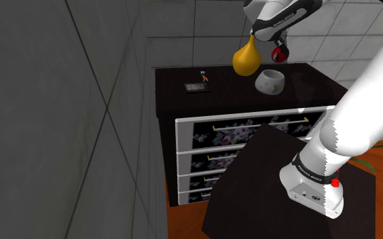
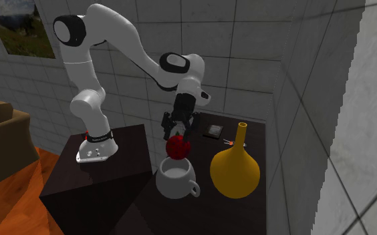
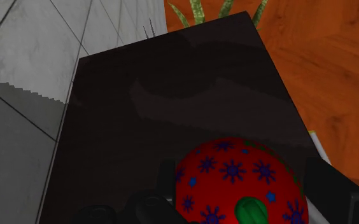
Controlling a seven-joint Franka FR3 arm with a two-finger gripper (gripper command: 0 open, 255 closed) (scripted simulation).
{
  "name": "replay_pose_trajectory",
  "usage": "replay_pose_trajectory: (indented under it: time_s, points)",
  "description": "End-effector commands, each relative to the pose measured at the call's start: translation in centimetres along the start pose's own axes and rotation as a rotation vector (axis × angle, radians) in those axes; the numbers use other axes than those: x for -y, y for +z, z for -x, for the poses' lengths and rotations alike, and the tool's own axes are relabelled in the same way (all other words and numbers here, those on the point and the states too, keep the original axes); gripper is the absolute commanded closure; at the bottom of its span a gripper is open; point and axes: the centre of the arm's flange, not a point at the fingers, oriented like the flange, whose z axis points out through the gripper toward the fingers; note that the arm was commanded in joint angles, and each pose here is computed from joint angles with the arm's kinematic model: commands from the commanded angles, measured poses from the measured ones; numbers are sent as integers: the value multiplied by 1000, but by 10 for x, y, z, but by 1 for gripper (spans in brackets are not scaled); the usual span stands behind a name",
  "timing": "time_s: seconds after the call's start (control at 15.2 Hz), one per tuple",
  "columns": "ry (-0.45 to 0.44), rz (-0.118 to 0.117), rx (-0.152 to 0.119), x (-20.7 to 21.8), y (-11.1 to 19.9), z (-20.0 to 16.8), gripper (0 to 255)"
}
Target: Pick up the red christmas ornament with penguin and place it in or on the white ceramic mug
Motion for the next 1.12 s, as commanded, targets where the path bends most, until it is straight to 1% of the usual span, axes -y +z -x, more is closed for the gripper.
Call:
replay_pose_trajectory:
  time_s: [0.0,0.66,1.06]
  points:
    - [0,0,0,2,7,-7,255]
    - [0,0,0,13,40,-46,255]
    - [0,0,0,13,40,-46,255]
